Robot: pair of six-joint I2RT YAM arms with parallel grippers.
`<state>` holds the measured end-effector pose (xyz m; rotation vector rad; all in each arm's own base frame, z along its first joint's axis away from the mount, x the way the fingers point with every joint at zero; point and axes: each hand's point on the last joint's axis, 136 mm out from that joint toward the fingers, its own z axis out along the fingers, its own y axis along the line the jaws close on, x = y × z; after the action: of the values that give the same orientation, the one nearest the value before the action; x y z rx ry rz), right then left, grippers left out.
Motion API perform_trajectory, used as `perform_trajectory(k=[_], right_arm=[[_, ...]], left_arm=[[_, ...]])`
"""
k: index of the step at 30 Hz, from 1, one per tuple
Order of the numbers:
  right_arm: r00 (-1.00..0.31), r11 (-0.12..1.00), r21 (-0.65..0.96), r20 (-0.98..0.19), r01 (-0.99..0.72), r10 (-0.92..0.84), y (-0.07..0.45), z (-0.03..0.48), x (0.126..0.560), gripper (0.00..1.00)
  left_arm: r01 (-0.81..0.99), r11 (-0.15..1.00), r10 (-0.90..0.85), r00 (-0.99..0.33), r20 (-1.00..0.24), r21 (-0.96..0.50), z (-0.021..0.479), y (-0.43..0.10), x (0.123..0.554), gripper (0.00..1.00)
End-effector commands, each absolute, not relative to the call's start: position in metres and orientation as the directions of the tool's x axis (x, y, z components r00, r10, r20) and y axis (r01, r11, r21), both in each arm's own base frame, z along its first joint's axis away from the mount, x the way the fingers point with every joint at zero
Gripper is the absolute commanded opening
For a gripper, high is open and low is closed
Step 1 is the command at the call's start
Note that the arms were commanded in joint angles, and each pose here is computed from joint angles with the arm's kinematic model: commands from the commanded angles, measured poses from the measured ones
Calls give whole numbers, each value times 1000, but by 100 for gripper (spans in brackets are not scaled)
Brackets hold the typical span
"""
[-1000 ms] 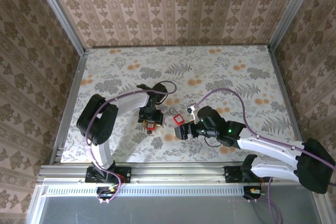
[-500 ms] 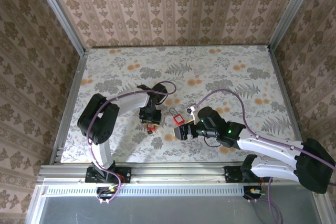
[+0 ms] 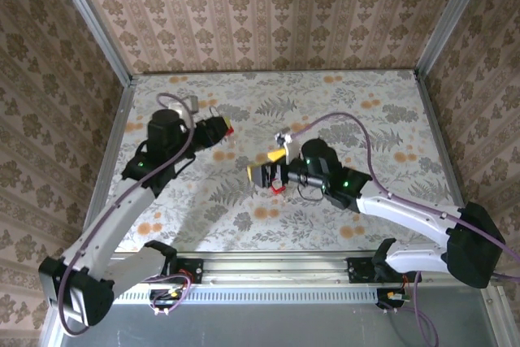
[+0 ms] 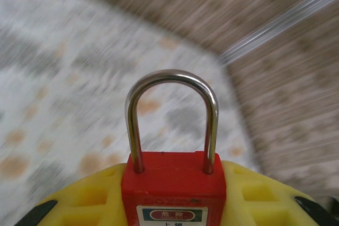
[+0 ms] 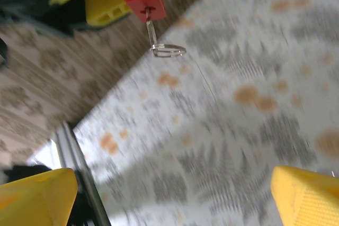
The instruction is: Unlock with the key
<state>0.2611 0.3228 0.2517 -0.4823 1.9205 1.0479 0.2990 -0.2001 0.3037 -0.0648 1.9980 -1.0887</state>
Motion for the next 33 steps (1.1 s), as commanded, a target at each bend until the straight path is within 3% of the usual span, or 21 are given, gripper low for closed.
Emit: perform_trajectory(k=[1, 9, 11, 21, 27, 33], right_arm=[[-441, 443, 452, -887, -774, 136, 337, 311, 273, 92], [-392, 376, 412, -910, -830, 131, 342, 336, 300, 79], [-414, 358, 414, -907, -837, 82, 353, 322, 308, 75], [-424, 301, 430, -901, -851, 89, 370, 322, 322, 67], [-435, 307, 438, -897, -845, 81, 374, 320, 327, 57], [-452, 314, 448, -890, -837, 63, 375, 314, 331, 39]], left_arm=[[466, 452, -480, -592, -647, -761, 345, -210, 298, 0], [494, 405, -521, -567, -638, -770, 364, -203, 301, 0], [502, 383, -529, -569, -630, -775, 365, -206, 301, 0], [490, 386, -518, -586, -623, -782, 353, -209, 300, 0], [484, 400, -507, -591, -628, -778, 347, -211, 299, 0], [479, 406, -500, -597, -628, -779, 343, -212, 299, 0]])
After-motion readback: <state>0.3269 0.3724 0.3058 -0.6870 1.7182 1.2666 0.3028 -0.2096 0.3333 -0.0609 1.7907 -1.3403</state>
